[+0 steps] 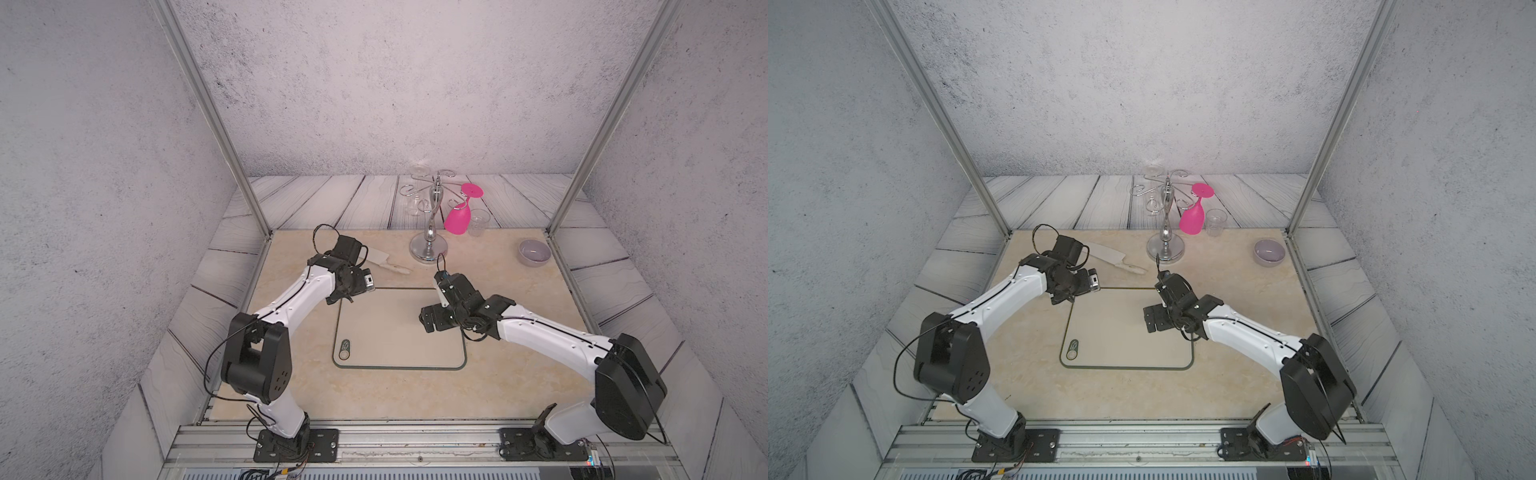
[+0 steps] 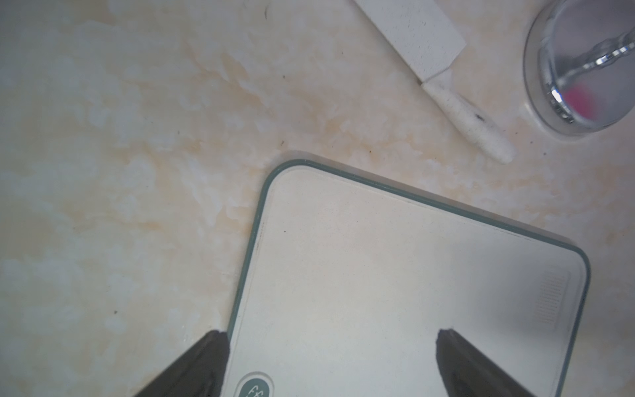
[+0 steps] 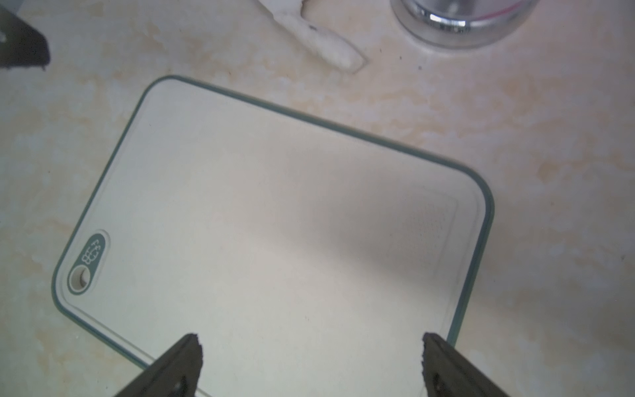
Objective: Align the knife with the edge of the cutting board
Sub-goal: Adjust the work surface at the center of the board, then pick up the knife at the center of the board.
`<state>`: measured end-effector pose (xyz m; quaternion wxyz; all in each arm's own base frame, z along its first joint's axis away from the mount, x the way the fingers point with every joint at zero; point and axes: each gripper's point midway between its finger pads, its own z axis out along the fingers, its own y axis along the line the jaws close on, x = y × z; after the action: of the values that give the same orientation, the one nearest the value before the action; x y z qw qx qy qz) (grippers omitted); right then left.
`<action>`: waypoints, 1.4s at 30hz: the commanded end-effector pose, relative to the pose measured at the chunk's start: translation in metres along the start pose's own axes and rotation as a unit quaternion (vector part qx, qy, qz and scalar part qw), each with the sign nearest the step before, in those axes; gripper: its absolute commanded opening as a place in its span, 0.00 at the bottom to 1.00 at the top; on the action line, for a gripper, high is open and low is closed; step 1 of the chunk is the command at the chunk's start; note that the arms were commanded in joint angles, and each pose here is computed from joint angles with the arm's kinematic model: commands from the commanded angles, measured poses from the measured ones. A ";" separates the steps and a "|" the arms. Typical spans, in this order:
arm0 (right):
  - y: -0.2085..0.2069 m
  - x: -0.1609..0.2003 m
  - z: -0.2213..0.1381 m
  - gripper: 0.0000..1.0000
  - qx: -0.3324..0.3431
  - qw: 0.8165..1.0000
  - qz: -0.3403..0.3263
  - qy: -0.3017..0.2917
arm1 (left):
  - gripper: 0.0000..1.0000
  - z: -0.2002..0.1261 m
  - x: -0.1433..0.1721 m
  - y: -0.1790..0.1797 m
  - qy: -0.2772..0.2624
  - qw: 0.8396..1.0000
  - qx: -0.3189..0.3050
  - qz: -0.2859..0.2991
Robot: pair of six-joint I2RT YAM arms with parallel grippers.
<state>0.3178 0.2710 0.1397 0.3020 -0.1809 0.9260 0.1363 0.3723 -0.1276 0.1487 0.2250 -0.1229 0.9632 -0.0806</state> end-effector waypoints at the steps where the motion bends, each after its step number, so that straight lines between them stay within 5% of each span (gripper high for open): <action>1: 0.003 -0.007 0.021 0.99 0.009 0.998 -0.054 0.021 | 1.00 -0.009 0.024 0.027 0.022 0.999 -0.033 0.005; 21: -0.005 -0.130 0.167 0.99 -0.047 0.998 -0.051 0.012 | 1.00 -0.107 0.089 0.088 -0.040 0.998 -0.010 -0.050; 30: -0.020 -0.120 0.228 0.95 -0.062 0.996 -0.050 0.038 | 1.00 -0.112 0.101 0.099 -0.044 0.997 -0.016 -0.054; 42: -0.008 -0.103 0.225 0.67 -0.098 0.991 -0.066 0.069 | 1.00 -0.100 0.099 0.099 -0.039 0.998 -0.025 -0.046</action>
<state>0.5313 0.3728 0.0351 0.2609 -0.2646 0.9083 0.1920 0.2210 -0.0531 0.1831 0.2605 -0.1762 0.9465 -0.0723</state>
